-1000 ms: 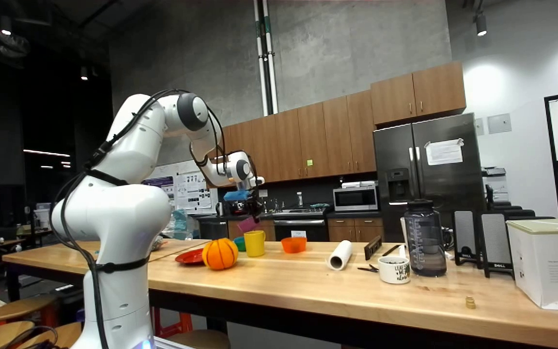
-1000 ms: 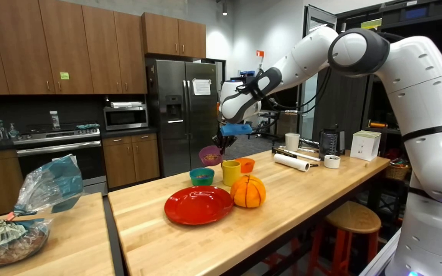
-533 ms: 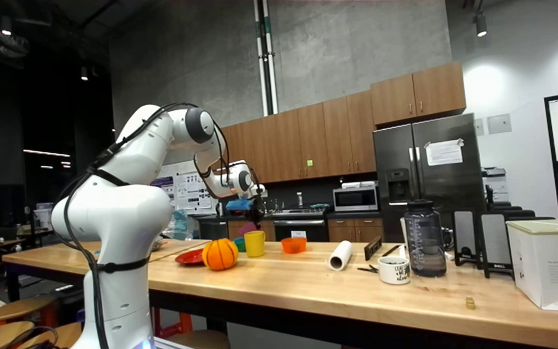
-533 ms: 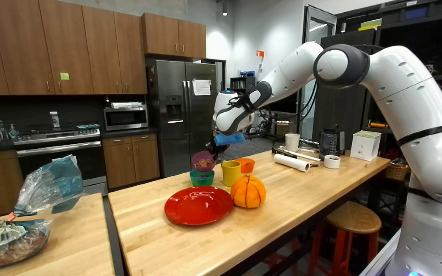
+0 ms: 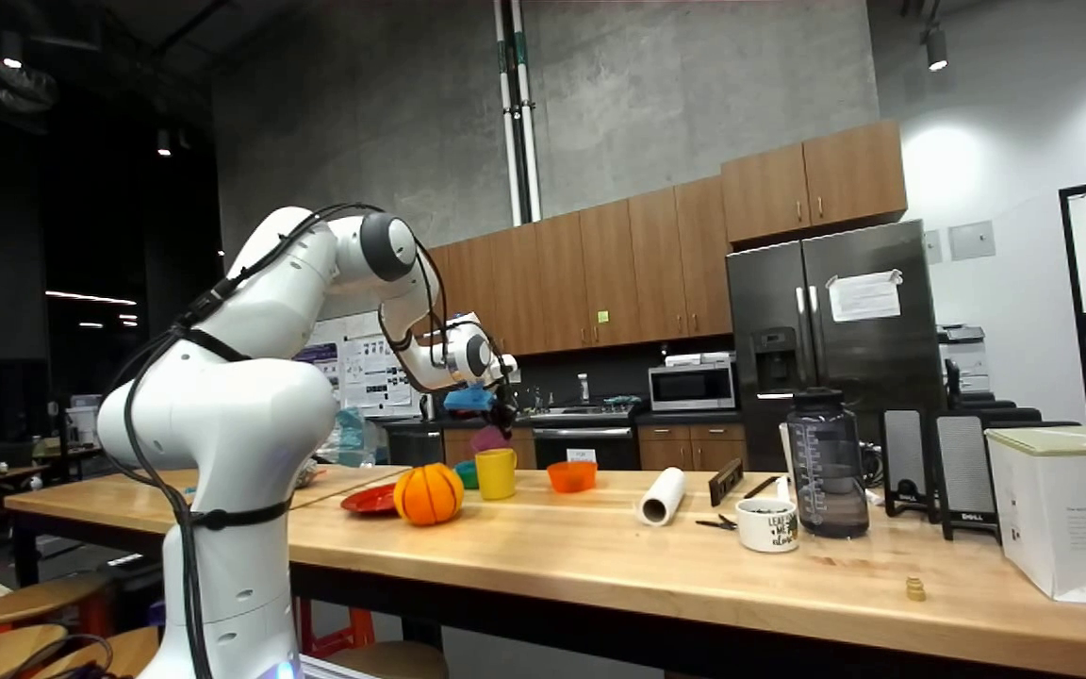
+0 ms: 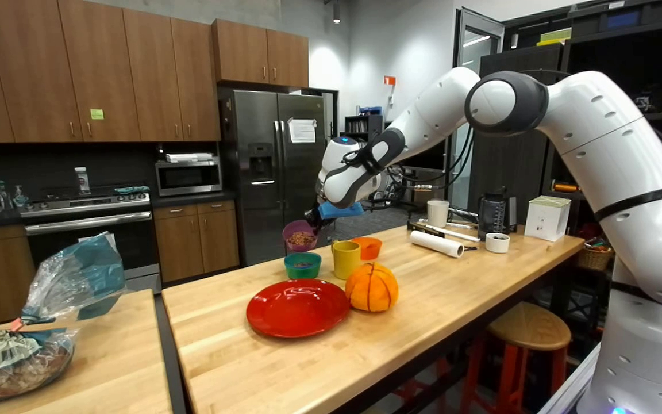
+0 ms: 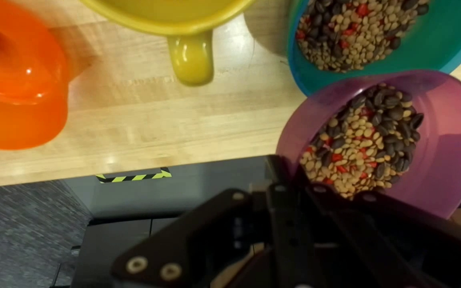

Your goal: Pour the contents in the purple bowl into the blue bowl.

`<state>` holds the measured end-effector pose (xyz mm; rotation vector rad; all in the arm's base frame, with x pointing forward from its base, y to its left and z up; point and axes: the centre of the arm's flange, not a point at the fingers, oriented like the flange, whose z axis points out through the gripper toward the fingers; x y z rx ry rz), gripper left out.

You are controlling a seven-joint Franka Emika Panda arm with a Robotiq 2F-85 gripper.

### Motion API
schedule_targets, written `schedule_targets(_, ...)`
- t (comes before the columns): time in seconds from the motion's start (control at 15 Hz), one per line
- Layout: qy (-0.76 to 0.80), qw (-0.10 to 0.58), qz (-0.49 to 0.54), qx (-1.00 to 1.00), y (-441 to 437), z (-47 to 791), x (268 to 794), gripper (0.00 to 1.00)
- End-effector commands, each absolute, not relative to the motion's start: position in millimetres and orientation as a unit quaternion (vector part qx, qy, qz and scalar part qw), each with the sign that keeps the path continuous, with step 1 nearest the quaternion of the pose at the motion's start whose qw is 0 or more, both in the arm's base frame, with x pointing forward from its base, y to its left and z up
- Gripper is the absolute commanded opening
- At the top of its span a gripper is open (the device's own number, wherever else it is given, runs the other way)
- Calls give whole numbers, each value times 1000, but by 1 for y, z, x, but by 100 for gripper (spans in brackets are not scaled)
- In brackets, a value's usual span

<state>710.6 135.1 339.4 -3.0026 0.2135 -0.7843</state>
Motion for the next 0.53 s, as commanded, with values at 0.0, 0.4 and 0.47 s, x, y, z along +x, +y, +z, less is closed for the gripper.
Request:
schedule_targets(0.0, 68, 10, -285, -956, 127, 339, 698, 1)
schedule_targets(0.4, 75, 30, -329, -941, 111, 326, 681, 1)
schedule_targets(0.47, 78, 36, -337, -938, 110, 324, 678, 1)
